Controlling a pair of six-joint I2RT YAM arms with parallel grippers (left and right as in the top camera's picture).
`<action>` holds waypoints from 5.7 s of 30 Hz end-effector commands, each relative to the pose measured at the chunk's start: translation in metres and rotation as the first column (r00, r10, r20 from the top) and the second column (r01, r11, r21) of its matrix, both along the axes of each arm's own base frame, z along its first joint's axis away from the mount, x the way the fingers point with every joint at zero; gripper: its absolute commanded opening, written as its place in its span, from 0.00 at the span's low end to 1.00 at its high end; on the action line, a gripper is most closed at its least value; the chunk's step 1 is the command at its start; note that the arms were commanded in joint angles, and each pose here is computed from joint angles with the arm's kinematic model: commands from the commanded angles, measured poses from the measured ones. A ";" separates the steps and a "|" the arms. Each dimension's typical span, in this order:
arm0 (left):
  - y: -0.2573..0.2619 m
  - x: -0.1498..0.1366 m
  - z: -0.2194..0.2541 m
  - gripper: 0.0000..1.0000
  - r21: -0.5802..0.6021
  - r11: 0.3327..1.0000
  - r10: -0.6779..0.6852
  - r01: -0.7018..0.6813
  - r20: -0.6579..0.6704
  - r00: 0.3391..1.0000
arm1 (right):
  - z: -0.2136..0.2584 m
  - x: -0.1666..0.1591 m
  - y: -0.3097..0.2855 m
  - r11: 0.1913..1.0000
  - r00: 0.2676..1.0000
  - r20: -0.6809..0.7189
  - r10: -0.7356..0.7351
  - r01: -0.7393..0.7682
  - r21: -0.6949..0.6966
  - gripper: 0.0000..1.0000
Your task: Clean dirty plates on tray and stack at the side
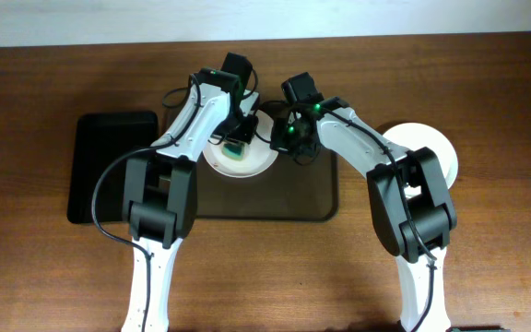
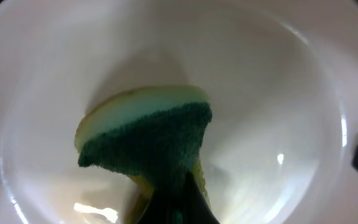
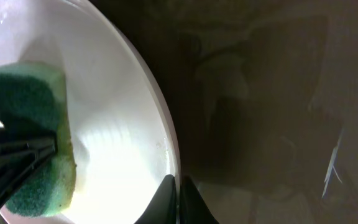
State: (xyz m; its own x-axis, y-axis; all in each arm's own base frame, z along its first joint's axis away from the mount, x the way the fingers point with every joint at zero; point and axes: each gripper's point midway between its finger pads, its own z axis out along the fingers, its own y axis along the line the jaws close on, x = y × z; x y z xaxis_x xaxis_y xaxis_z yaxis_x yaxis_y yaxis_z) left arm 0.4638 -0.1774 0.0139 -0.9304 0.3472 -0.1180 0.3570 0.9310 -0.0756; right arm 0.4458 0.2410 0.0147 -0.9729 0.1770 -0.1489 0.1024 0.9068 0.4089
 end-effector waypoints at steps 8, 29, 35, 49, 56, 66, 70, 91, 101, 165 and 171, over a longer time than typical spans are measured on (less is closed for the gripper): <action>0.052 -0.009 -0.006 0.01 0.267 0.930 0.254 -0.252 0.028 0.967 | 0.000 -0.001 0.005 1.000 1.000 0.003 0.021 -0.021 0.005 0.04; 0.020 -0.045 -0.008 0.00 0.104 0.987 0.142 -0.124 -0.186 0.972 | 0.000 -0.002 0.005 1.000 1.000 0.003 0.030 -0.030 0.001 0.04; -0.032 -0.020 -0.006 0.01 -0.192 0.981 -0.006 -0.017 -0.119 0.993 | 0.000 -0.003 0.005 1.000 1.000 0.002 0.030 -0.030 0.001 0.04; 0.096 0.025 0.060 0.01 0.445 0.803 0.293 -0.396 0.283 0.913 | 0.000 -0.003 0.005 1.000 1.000 -0.001 0.030 -0.030 -0.001 0.04; 0.067 0.019 0.133 0.01 0.214 0.894 0.350 -0.393 0.212 0.913 | 0.027 -0.002 0.011 0.993 0.992 0.055 0.110 -0.111 0.026 0.04; 0.114 0.031 0.123 0.00 0.025 0.862 0.504 -0.507 0.073 0.861 | 0.224 -0.025 -0.127 0.725 0.865 0.502 0.010 0.339 -0.599 0.04; 0.106 0.023 0.105 0.00 0.019 0.874 0.486 -0.486 0.002 0.874 | 0.266 -0.045 -0.103 0.506 0.759 0.625 0.179 0.474 -0.720 0.04; 0.086 0.016 0.085 0.00 0.012 0.897 0.441 -0.441 -0.050 0.896 | 0.040 -0.066 -0.037 0.902 0.894 0.266 -0.360 0.407 -0.148 0.04; 0.086 0.016 0.085 0.01 0.013 0.904 0.427 -0.427 -0.048 0.903 | 0.074 -0.021 -0.071 0.994 0.977 0.208 0.035 -0.055 0.091 0.48; 0.104 0.020 -0.033 0.01 0.377 0.854 0.294 -0.359 0.220 0.930 | -0.040 -0.005 -0.020 0.960 0.968 -0.132 -0.213 0.182 -0.212 0.04; 0.108 0.048 -0.008 0.01 0.442 0.793 0.242 -0.420 0.404 0.882 | -0.040 -0.004 -0.019 0.962 0.969 -0.131 -0.209 0.179 -0.208 0.04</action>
State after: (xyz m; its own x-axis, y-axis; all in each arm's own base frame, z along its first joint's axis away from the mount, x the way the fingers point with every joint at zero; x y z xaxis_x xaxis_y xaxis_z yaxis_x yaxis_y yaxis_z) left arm 0.5069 -0.1022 0.0162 -0.9433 0.0926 -0.3187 -0.0160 0.9464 0.3225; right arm 0.4463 0.2497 0.0065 -0.9423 0.3303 -0.0544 0.2977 0.9012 0.3149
